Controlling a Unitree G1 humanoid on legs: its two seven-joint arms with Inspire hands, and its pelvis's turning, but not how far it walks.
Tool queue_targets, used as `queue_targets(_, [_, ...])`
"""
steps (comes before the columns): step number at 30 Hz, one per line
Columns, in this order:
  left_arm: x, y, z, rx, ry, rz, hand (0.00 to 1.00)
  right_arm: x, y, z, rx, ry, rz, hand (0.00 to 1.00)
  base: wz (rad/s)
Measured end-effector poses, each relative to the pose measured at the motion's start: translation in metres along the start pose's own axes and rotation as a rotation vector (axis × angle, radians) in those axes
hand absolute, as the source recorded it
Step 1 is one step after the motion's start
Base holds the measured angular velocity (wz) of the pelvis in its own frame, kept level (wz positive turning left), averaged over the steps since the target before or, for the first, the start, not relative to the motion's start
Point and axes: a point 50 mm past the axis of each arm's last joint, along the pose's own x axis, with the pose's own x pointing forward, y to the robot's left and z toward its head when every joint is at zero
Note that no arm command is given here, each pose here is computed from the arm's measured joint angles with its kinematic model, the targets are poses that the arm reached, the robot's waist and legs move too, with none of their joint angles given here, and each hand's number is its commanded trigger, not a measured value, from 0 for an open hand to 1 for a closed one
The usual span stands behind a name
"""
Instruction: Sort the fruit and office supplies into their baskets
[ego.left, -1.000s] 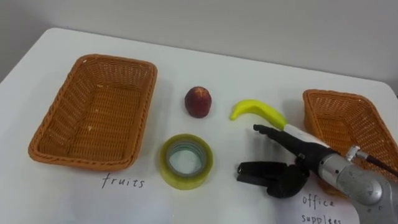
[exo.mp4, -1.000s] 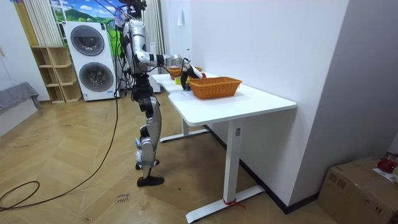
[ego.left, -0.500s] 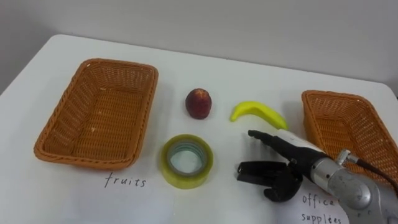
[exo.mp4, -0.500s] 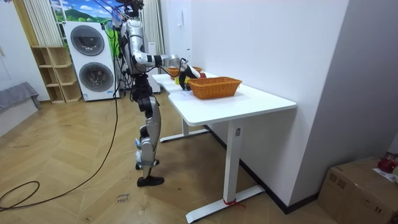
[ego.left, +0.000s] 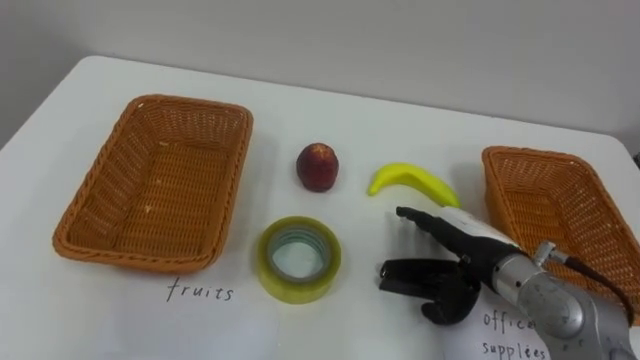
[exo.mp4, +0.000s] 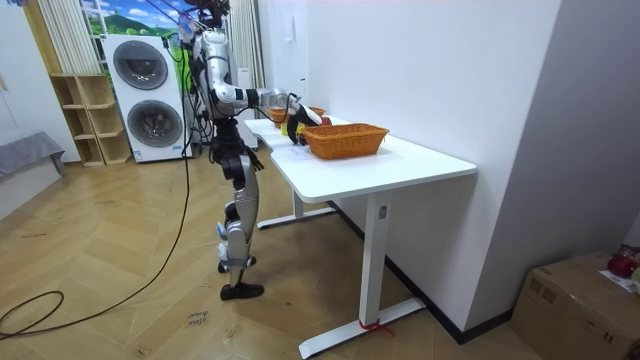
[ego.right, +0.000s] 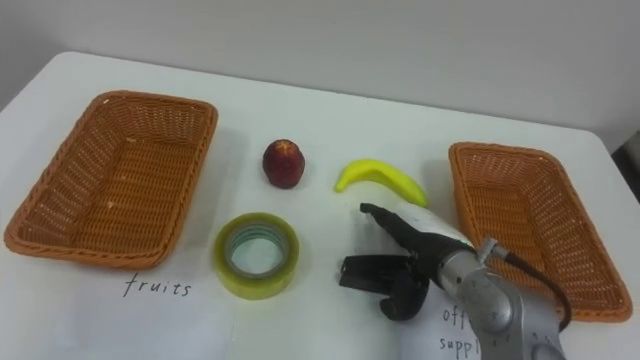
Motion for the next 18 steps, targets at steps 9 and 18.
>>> queue_targets(9, [-0.001,-0.001,-0.006,0.010,0.042,-0.004,0.00,0.000,0.003,0.003,-0.003,0.033,0.034,0.00,0.00])
queue_targets(18, [-0.001,-0.001,-0.009,0.027,0.060,0.000,0.00,0.002,0.007,-0.010,-0.003,0.094,0.065,0.00,0.00])
